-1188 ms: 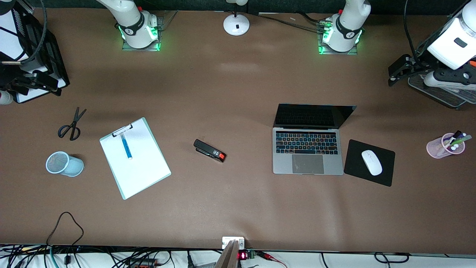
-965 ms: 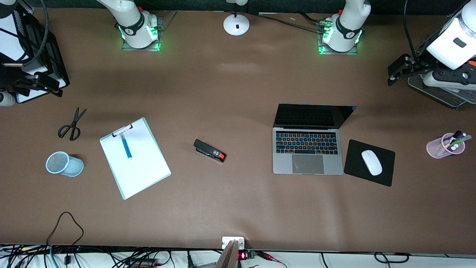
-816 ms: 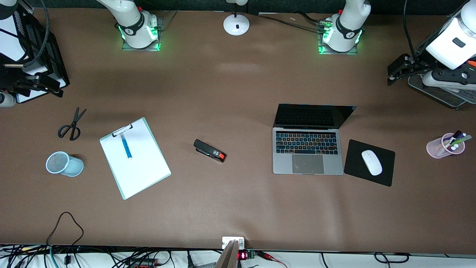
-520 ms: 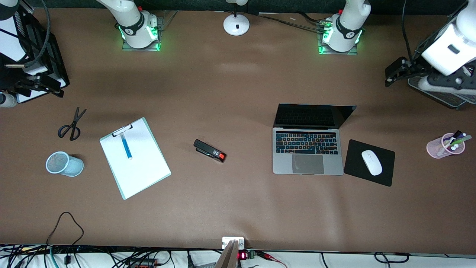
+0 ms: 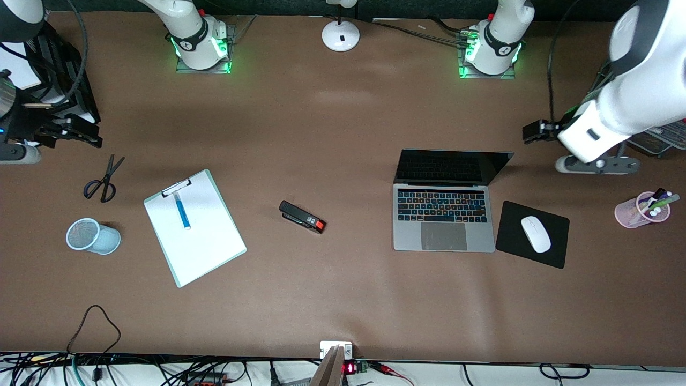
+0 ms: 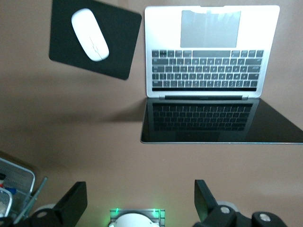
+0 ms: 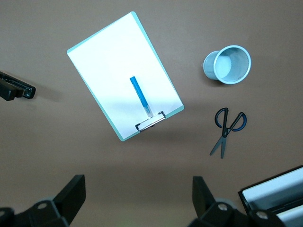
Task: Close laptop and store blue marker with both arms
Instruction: 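Reach the left gripper to the laptop lid while the right gripper reaches the marker, then push the laptop lid shut with the left gripper while the right gripper grasps the marker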
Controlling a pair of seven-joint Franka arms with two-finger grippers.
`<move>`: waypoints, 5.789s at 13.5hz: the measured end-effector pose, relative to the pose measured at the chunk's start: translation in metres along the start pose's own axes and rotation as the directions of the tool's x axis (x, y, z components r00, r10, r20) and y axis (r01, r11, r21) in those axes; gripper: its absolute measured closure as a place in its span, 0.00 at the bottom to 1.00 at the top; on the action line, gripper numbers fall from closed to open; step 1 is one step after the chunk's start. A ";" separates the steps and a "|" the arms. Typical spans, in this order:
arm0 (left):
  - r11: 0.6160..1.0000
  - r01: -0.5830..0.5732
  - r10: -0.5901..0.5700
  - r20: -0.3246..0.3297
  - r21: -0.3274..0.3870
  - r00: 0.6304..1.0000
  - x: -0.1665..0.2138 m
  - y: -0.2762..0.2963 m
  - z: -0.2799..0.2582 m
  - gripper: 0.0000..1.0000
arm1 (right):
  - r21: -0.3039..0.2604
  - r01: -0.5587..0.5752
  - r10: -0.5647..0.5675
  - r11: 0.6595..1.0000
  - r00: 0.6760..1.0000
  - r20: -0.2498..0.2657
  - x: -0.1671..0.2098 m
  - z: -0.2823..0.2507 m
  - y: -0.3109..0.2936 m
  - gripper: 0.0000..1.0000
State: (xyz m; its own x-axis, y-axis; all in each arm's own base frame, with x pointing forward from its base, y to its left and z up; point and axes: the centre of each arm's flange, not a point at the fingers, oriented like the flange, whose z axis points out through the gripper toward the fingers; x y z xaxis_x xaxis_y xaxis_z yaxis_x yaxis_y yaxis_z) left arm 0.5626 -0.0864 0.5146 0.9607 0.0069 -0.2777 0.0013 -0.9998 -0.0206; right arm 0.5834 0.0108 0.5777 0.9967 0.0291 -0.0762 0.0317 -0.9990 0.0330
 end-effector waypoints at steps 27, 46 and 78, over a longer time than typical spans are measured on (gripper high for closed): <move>0.995 0.096 -0.091 0.137 -0.028 0.986 -0.007 0.113 0.166 0.00 | -0.005 0.310 -0.309 0.951 0.949 0.060 0.115 0.240 -0.026 0.00; 0.987 0.043 -0.047 -0.023 -0.154 0.999 0.070 0.125 0.184 0.00 | 0.062 0.405 -0.408 0.912 0.912 0.045 0.133 0.356 -0.044 0.10; 0.987 -0.001 -0.043 -0.269 -0.163 0.962 0.174 0.107 0.243 0.00 | 0.072 0.426 -0.431 0.902 0.899 0.078 0.124 0.381 -0.040 0.59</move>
State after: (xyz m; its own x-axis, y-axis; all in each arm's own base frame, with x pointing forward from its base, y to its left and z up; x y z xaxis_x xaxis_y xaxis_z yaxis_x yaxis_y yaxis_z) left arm 0.6627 -0.1875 0.2307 0.9990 0.0447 -0.0081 0.0454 -0.9896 0.1366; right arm 0.6770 0.0408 0.1869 0.8763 0.4541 -0.1610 0.4480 -0.8909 -0.0742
